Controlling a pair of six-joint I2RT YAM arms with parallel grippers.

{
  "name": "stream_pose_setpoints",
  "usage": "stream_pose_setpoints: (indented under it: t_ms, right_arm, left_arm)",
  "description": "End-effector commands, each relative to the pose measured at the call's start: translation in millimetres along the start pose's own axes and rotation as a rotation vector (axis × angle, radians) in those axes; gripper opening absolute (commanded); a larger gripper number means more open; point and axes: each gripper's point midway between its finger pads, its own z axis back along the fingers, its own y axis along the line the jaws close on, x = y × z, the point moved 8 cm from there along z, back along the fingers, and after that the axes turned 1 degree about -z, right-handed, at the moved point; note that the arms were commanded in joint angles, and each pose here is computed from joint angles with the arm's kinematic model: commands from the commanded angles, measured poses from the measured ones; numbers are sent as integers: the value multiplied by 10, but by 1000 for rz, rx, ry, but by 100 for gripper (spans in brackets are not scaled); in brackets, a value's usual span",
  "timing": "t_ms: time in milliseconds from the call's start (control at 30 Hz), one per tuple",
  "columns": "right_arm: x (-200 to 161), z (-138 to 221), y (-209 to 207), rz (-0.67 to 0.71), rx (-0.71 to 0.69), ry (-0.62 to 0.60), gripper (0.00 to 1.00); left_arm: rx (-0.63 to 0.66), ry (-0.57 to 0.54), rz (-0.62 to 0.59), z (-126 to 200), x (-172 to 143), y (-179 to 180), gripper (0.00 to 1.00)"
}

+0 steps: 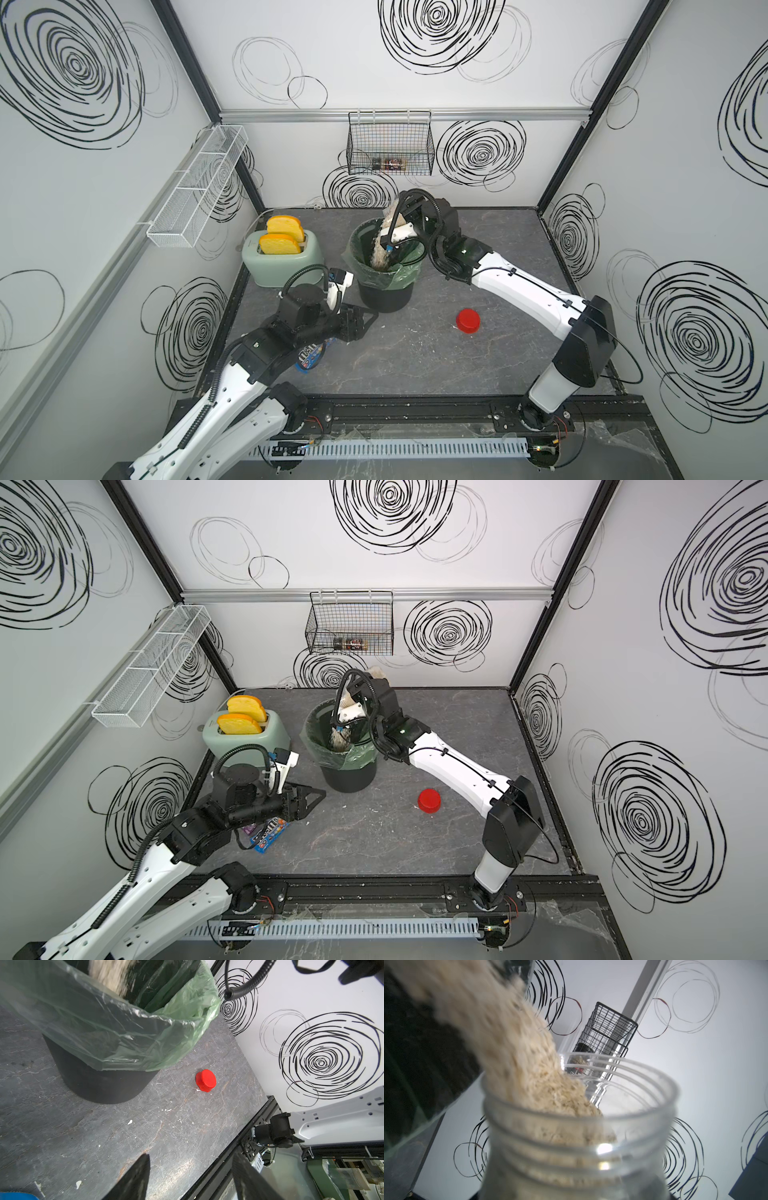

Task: Empty expired oatmeal from jars
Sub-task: Pour the expired oatmeal into the trash bin.

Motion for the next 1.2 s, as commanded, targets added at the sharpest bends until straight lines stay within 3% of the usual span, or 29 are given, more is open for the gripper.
stream_pose_setpoints:
  t_ms: [0,567,900,1033,1100,1167]
  right_arm:
    - [-92,37,-234,3,-126,4,50]
    - [-164,37,-193,83,-108,-20,50]
    - [80,75,-73,126,-38,-109,51]
    - [-87,28,-132,101,-43,-64,51]
    - [8,68,-168,116,-59,-140,51]
    - [20,41,-150,112,-49,-121,51]
  left_arm:
    - [-35,-31,-22,-8,66,-58,68]
    - [-39,-27,-35,-10,91,-77,68]
    - [-48,-31,-44,-5,103,-92,68]
    - [-52,-28,-46,-3,99,-96,68]
    - [-55,-38,-46,-3,101,-94,68]
    - [-64,-36,-47,-13,114,-107,68]
